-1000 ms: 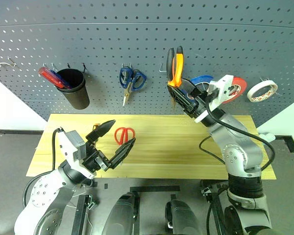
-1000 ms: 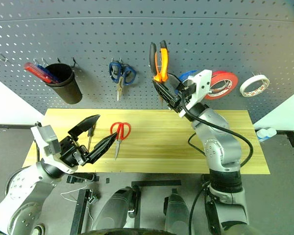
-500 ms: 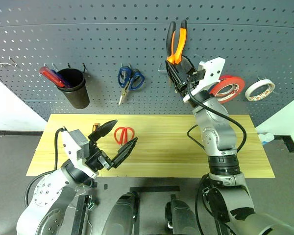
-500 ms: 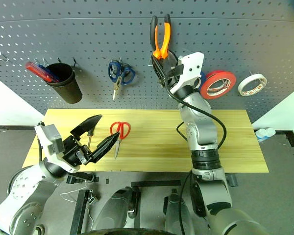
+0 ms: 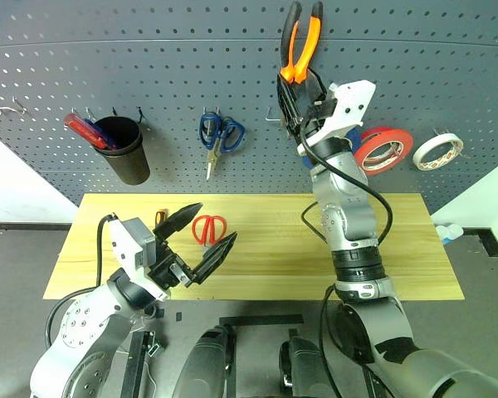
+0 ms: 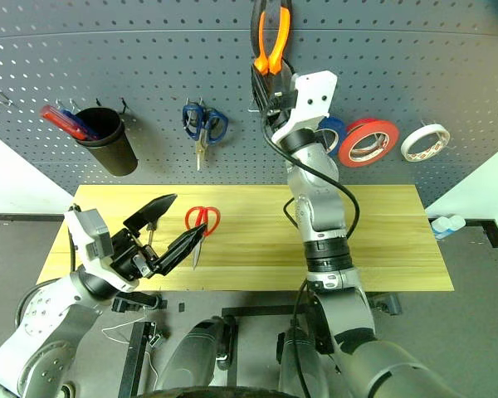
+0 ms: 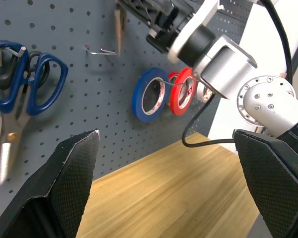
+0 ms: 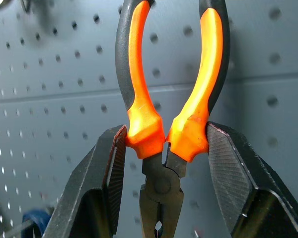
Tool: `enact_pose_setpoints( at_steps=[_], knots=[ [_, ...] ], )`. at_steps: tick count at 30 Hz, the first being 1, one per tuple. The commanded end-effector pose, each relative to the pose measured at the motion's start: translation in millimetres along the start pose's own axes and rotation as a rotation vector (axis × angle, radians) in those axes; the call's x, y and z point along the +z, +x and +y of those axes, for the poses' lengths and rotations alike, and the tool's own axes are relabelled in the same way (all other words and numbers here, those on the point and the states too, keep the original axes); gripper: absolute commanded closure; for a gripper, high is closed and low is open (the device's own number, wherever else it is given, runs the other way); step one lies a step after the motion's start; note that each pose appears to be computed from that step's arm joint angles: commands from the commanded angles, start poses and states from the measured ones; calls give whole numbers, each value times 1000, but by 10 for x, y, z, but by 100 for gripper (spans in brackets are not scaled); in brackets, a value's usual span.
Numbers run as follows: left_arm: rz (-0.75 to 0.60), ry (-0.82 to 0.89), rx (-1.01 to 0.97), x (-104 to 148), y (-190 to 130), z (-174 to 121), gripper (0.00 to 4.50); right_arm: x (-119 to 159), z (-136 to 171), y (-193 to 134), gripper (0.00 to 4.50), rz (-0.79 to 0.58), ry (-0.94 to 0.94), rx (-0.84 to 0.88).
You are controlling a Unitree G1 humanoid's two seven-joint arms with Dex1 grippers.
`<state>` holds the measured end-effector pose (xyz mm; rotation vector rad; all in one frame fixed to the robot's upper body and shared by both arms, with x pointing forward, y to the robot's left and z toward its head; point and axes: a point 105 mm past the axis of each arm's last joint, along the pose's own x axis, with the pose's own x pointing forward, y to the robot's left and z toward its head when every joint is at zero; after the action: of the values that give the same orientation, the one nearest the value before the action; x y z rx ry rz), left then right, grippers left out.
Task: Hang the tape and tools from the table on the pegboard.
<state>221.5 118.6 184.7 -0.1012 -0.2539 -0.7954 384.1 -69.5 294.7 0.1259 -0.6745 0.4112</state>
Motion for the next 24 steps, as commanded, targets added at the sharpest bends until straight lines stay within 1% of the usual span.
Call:
enact_pose_setpoints(
  at_steps=[1,15,24],
  knots=[
    [-32,14,-37,103,12,-90,0,251,72,106,239,-107,-14,4],
    [-19,18,-42,174,-22,-110,0,287,90,218,239,-177,-17,-40],
    [3,21,-47,238,-62,-129,0,235,176,287,239,-203,9,-60]
  ],
)
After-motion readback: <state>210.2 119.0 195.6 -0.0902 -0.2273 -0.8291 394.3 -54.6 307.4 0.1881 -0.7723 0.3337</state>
